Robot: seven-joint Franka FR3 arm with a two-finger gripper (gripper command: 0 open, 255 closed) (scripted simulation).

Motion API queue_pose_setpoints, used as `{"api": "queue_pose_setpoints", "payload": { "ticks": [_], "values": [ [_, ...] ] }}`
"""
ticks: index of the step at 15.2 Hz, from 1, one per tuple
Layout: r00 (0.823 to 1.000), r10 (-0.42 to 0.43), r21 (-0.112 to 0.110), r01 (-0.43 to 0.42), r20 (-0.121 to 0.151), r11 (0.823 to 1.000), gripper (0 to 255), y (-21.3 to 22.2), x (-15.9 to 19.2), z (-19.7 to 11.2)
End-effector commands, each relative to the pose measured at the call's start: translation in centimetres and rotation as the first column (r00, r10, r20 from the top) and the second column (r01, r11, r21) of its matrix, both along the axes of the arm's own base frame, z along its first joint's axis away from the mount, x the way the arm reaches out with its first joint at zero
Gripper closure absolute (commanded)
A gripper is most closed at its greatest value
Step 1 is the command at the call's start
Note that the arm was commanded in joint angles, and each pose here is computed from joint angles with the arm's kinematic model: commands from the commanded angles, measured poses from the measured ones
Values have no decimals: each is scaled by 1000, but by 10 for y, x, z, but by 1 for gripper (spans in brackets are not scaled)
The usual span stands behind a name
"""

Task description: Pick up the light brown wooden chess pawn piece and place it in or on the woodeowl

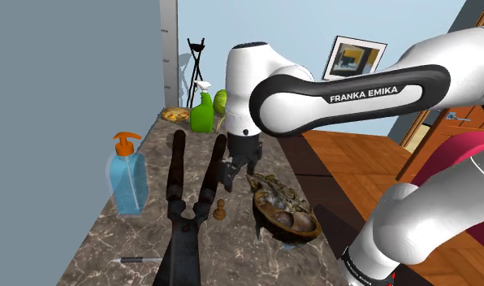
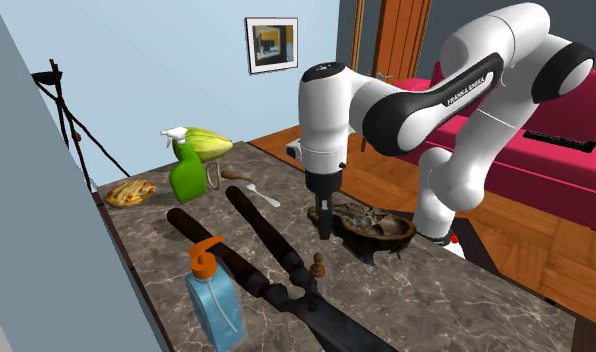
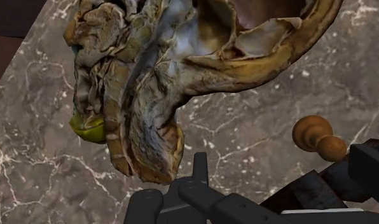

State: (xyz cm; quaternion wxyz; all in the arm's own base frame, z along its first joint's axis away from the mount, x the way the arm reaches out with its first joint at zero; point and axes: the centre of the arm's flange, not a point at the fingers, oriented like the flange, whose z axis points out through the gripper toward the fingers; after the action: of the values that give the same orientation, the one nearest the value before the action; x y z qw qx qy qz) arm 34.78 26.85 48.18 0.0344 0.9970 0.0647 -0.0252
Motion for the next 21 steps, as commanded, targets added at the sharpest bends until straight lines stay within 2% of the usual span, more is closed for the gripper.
{"api": "queue_pose_setpoints", "payload": {
  "ticks": [1, 4, 12, 19, 20, 21],
  "values": [
    [1000, 1, -7, -2, -6, 1000, 0, 27, 3, -10],
    [1000, 4, -18, -5, -13, 1000, 0, 61, 6, -24],
    [1000, 4, -18, -5, -13, 1000, 0, 57, 3, -64],
    [1000, 4, -18, -5, -13, 1000, 0, 57, 3, -64],
    [1000, 4, -18, -5, -13, 1000, 255, 57, 3, -64],
    [1000, 4, -18, -5, -13, 1000, 255, 57, 3, -64]
  ]
}}
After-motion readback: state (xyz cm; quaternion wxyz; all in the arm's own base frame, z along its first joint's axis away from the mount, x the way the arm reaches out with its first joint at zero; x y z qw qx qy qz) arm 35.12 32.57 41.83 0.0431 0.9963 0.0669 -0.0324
